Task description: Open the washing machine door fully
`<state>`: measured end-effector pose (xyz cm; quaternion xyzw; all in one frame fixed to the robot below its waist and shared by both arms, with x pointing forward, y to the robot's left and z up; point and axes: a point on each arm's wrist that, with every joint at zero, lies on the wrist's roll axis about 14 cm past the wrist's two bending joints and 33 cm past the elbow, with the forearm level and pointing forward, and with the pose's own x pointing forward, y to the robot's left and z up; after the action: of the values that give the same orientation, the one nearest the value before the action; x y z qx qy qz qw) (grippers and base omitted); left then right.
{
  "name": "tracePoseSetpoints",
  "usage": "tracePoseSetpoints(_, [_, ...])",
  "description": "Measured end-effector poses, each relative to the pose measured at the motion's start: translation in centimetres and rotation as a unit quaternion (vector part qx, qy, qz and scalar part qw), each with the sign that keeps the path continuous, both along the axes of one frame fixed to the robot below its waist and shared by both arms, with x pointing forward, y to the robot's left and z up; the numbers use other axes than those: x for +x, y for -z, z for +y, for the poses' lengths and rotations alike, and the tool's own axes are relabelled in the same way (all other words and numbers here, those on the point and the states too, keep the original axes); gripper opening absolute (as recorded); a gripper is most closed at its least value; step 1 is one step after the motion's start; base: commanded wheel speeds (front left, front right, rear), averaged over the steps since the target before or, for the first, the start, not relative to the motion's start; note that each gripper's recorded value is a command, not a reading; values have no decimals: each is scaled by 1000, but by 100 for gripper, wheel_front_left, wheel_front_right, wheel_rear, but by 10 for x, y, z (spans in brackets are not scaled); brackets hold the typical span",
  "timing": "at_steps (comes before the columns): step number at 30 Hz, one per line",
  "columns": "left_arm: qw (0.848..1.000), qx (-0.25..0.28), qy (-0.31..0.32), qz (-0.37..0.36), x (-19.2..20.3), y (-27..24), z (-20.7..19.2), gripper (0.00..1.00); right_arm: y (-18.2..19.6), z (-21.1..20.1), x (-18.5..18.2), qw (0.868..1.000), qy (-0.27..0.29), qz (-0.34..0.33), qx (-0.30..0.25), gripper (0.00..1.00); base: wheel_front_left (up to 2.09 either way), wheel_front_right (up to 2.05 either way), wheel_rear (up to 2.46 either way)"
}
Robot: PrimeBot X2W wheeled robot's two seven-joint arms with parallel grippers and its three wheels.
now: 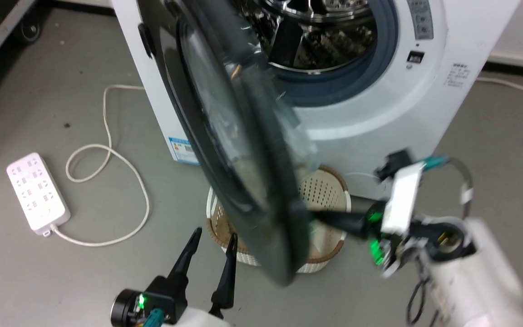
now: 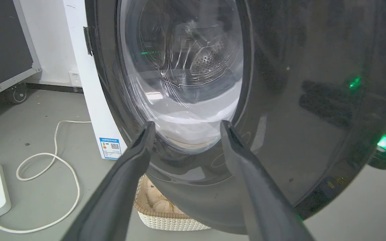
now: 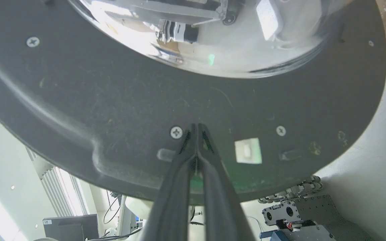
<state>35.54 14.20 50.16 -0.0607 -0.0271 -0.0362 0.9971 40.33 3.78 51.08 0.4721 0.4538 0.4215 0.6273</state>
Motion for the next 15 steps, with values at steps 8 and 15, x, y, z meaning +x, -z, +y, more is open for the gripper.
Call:
tracePoseSetpoints(8, [1000,-1,-11,-5,-6,-3,8,100,1,26,-30,1000,-4,-9,15,3,0,0,0])
tracePoseSetpoints(15, [1000,-6,-18,-17,-5,-11,14,100,-18,-13,6,990,116,-79,-1,100,0,0,0])
